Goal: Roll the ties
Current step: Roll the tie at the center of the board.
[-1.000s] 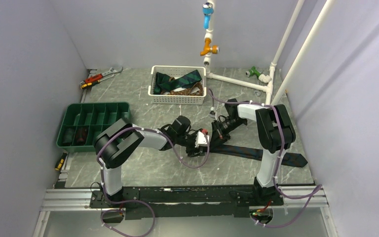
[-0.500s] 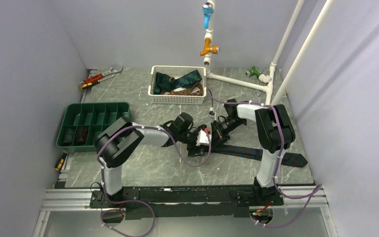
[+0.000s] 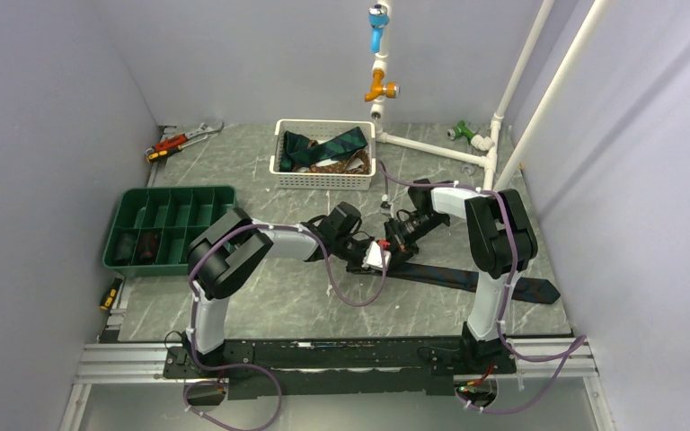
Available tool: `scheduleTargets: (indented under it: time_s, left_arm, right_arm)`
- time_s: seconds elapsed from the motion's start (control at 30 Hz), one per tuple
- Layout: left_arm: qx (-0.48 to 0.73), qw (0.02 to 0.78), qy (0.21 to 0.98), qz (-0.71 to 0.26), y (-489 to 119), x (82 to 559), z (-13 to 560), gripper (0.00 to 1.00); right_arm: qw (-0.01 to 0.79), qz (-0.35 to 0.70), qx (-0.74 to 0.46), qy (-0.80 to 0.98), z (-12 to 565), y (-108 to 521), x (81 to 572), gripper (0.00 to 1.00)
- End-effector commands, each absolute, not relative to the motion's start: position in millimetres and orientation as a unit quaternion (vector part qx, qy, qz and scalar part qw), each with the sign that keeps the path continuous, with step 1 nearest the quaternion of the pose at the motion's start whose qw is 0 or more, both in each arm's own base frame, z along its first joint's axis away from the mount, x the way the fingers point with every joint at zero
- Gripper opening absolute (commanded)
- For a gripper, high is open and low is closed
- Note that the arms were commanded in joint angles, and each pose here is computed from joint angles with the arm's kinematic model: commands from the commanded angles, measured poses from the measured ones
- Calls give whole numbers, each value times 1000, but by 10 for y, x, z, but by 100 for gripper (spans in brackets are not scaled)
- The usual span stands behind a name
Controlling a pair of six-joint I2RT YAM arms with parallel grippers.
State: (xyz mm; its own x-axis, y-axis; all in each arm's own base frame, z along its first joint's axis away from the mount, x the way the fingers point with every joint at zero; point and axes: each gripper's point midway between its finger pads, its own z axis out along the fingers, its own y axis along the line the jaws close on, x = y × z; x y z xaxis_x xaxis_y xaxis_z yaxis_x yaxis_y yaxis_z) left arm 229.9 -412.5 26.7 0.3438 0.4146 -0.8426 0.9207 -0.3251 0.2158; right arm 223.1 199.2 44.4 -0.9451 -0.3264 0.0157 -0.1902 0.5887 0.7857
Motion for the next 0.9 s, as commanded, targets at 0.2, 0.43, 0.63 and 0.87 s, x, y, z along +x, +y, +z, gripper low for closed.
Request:
scheduleTargets:
  time_s: [0.2, 0.43, 0.63, 0.87]
  left_arm:
    - [714, 248, 535, -377, -3774, 1930, -119, 39]
    - [686, 263, 563, -379, -3682, 2005, -76, 59]
    - [692, 268, 554, -378, -3723, 2054, -80, 28]
    - [671, 243, 584, -387, -3668, 2001, -172, 17]
  right_arm:
    - [77, -368, 152, -914, 101, 1808, 2400, 0]
    - [80, -346, 154, -922, -37, 1769, 2460, 0]
    - [65, -366, 157, -915, 62, 1841, 2506, 0]
    - [24, -395, 159, -904, 434, 1893, 2563, 20]
